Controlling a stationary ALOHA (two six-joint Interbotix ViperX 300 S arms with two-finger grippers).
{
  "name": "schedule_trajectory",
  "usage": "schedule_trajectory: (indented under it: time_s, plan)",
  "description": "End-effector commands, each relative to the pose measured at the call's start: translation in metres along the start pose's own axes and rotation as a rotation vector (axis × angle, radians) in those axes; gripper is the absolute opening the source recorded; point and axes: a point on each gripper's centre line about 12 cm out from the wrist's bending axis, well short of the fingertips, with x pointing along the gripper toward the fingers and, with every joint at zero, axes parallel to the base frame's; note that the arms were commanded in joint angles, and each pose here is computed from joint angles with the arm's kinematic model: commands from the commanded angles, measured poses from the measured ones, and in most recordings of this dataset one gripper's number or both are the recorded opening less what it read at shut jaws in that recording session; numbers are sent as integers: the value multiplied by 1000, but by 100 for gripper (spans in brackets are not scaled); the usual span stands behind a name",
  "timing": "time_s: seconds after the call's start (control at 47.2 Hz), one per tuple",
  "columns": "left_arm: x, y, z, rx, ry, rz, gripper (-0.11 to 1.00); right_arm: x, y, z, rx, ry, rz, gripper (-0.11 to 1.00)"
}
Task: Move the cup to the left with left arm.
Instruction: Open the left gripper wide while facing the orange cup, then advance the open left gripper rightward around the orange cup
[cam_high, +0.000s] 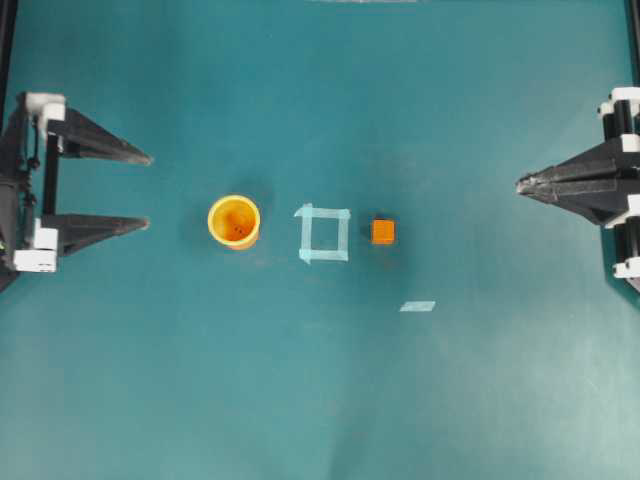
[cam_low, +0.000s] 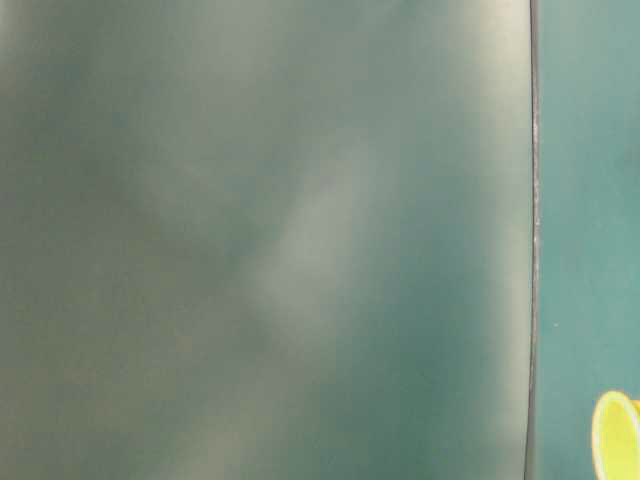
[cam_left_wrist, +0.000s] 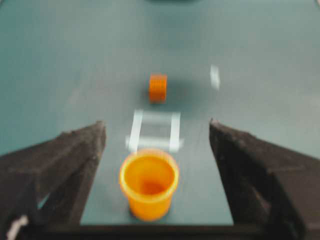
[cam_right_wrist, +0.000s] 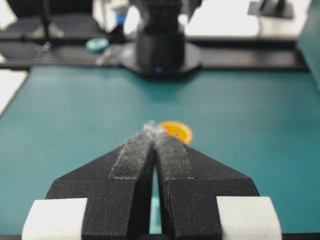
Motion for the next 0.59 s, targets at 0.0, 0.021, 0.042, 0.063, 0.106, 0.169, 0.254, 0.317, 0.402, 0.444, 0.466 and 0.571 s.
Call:
schedule_trajectory:
  time_s: [0.0,0.021,0.042,0.063,0.106,0.169,0.254,0.317,0.402,0.444,0.466,0.571]
  plan:
    - [5,0,-3,3,63,-2,80,3,0,13,6,-29,0,-1]
    - [6,-1,-5,7,81,-6,80,3,0,13,6,-29,0,-1]
    - [7,-1,-6,7,92,-6,80,3,0,13,6,-29,0,-1]
    - [7,-1,-8,12,101,-6,80,3,0,13,6,-28,0,-1]
    - [9,-1,-11,18,113,-7,80,3,0,12,6,-25,0,-1]
    - [12,-2,-16,29,135,-11,79,3,0,13,6,-23,0,-1]
    - [17,-2,-25,54,162,-15,79,3,0,13,6,-23,0,-1]
    - [20,-3,-33,74,183,-20,79,3,0,15,6,-25,0,-1]
    - [27,-5,-46,91,210,-30,79,3,0,14,6,-20,0,-1]
    - [30,-6,-51,91,218,-35,79,3,0,14,8,-18,-1,-1]
    - [32,-6,-54,92,224,-37,79,3,0,14,6,-17,0,-1]
    - [41,-10,-68,95,246,-53,79,3,0,16,5,-15,0,-1]
